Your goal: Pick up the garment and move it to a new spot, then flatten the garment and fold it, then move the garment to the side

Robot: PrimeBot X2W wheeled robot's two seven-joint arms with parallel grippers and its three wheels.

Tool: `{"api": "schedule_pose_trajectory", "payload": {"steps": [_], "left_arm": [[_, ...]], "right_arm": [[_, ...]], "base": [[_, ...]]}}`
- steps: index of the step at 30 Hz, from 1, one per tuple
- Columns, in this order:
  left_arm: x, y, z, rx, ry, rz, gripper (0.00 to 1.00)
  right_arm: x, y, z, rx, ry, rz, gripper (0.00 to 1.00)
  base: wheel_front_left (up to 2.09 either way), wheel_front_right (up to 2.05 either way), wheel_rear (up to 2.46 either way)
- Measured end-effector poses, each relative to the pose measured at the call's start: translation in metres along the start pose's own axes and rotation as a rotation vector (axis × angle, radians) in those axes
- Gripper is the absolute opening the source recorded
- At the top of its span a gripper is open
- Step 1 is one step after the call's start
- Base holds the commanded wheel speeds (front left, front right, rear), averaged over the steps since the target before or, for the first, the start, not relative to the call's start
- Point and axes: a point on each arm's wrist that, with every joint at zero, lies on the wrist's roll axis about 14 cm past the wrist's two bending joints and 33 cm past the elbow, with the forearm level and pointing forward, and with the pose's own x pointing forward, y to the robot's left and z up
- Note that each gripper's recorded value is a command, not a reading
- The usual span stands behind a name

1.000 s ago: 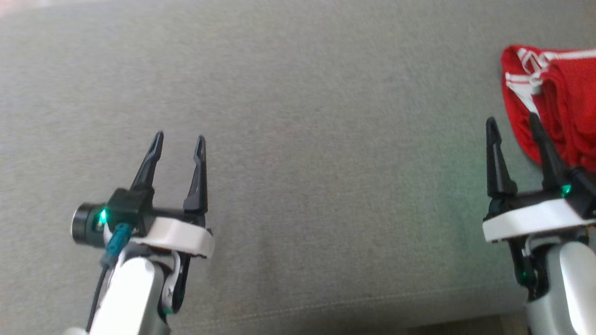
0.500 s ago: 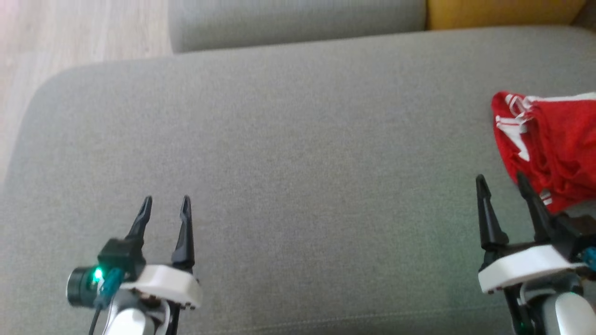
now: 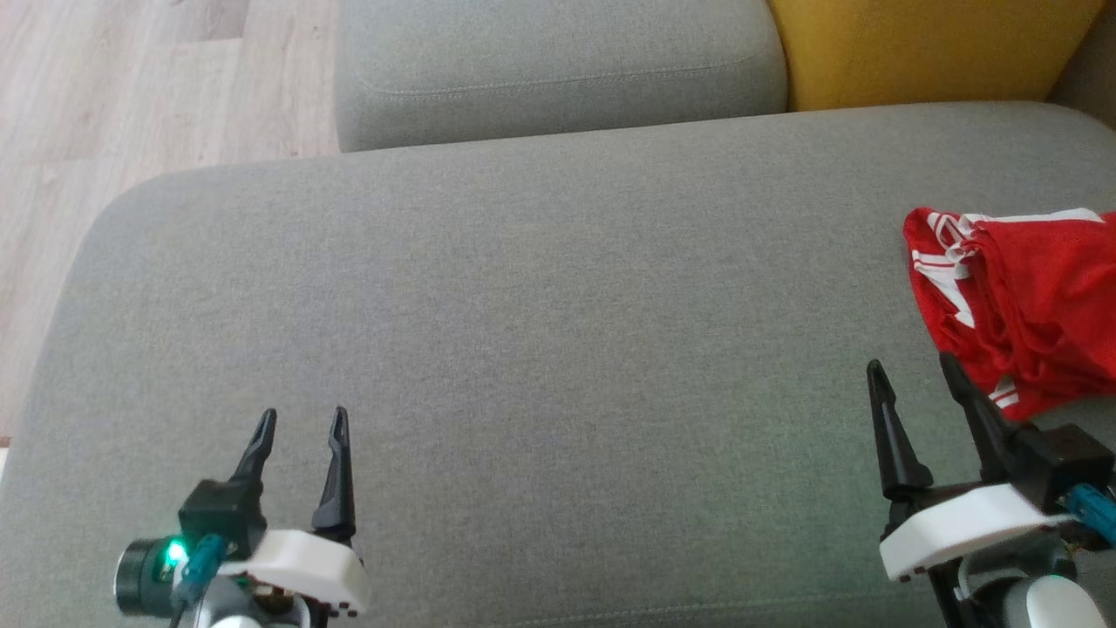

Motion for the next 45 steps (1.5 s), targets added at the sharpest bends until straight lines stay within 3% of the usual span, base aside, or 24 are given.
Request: {"api": "schedule_pose_trajectory", "payload": {"steps": [34,35,40,45], "left_arm": [[-0.001,0.009,0.0,0.024,0.004,0.02,1.0],[-0.002,0.009,-0.001,0.024,0.006,0.019,0.0],[-0.018,0.006,-0.035,0.008,0.118,0.026,0.0],[-0.02,0.006,-0.04,-0.059,0.142,0.037,0.0]], "right_arm": [[0.006,0.01,-0.002,0.021,0.01,0.027,1.0],[0.006,0.01,-0.002,0.021,0.012,0.028,0.0],[-0.002,0.008,-0.036,0.042,0.113,0.018,0.0],[-0.003,0.008,-0.04,0.104,0.122,0.016,0.0]], "base": [[0.0,0.0,0.0],[0.0,0.0,0.0],[0.0,0.0,0.0],[0.0,0.0,0.0]]}}
